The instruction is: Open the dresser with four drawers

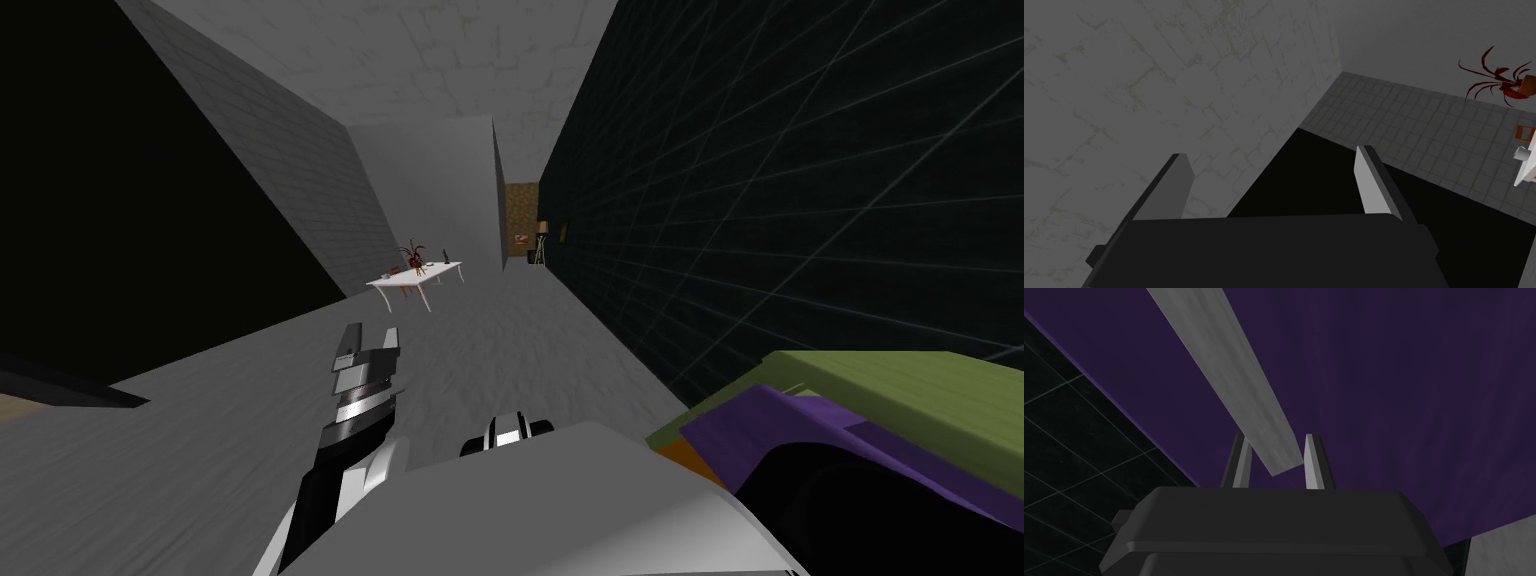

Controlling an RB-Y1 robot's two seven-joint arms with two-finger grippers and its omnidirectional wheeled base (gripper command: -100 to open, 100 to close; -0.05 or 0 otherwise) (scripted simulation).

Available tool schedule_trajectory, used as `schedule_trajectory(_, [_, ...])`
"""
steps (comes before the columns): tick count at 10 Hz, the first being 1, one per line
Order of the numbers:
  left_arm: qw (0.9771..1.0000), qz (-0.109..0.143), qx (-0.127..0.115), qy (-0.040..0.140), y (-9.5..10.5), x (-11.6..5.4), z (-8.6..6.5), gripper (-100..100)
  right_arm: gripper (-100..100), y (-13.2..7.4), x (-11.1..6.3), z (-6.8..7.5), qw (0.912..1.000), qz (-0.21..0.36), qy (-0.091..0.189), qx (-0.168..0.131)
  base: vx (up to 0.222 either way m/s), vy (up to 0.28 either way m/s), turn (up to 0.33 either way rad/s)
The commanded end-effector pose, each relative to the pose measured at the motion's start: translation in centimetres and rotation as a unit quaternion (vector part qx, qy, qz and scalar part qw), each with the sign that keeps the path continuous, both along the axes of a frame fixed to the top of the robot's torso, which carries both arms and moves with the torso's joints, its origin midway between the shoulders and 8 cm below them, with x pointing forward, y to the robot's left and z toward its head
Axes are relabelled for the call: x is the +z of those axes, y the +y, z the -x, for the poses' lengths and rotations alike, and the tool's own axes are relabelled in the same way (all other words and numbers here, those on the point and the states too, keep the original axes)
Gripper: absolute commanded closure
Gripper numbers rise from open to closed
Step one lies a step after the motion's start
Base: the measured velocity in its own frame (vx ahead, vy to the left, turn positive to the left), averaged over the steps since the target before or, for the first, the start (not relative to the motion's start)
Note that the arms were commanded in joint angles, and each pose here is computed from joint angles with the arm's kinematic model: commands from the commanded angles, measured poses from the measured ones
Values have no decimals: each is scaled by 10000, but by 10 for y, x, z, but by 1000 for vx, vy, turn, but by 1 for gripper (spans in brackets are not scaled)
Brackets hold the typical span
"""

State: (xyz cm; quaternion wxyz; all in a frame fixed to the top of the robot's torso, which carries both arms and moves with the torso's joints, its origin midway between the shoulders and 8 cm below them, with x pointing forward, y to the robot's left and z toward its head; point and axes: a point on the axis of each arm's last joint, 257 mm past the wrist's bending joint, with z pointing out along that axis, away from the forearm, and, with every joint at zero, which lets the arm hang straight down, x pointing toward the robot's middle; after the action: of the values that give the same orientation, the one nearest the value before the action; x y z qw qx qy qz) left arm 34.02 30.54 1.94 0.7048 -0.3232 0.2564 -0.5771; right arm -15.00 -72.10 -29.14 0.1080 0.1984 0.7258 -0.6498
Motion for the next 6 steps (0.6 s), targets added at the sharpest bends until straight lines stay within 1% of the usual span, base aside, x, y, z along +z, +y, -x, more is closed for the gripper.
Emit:
schedule_trajectory(1, [10000, 0, 0, 0, 0, 0, 0, 0, 100, 2, 3, 5, 10000, 15, 20, -17, 57, 163, -13])
schedule_trajectory(3, [10000, 1, 0, 0, 0, 0, 0, 0, 100, 3, 6, 9, 10000, 38, 39, -29, 50, 227, -10])
schedule_trajectory(4, [10000, 1, -1, -1, 0, 0, 0, 0, -100, 0, 11, 17, 10000, -12, 19, 14, 70, 118, -40])
schedule_trajectory(5, [10000, 0, 0, -1, 0, 0, 0, 0, -100, -1, 15, 23, 10000, -21, 19, 25, 95, -4, -31])
schedule_trajectory(6, [10000, -2, 1, 0, 0, 0, 0, 0, -100, -3, 24, 35, 10000, -36, 19, 51, 124, -50, -47])
